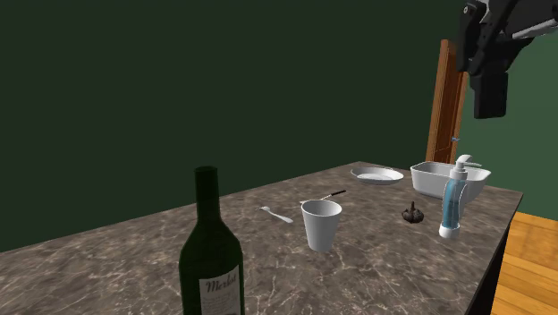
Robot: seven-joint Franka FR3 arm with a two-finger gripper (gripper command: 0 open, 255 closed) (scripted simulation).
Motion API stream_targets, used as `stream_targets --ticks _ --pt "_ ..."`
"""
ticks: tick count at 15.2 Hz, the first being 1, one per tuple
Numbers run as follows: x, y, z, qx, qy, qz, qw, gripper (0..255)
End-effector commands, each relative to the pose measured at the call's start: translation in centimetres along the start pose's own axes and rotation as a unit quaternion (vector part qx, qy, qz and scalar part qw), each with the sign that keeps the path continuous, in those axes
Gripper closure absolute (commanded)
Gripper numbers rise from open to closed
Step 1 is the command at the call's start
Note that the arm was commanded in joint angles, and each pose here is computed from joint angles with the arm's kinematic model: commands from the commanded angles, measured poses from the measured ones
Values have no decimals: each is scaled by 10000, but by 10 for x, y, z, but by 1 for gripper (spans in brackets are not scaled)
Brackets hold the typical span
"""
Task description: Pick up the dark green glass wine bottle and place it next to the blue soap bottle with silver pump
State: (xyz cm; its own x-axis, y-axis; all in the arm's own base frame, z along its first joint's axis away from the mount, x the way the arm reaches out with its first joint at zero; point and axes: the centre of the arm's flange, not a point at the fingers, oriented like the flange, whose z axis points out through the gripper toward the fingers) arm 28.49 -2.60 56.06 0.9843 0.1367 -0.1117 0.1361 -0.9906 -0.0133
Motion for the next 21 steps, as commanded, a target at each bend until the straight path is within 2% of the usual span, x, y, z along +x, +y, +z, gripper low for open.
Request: stream_targets --ticks 1,11,21 --pt "0 0 0 0 0 0 10000 0" --pt "105 48 22 -110 474 -497 9976 0" --pt "216 85 33 -220 946 -991 9903 0"
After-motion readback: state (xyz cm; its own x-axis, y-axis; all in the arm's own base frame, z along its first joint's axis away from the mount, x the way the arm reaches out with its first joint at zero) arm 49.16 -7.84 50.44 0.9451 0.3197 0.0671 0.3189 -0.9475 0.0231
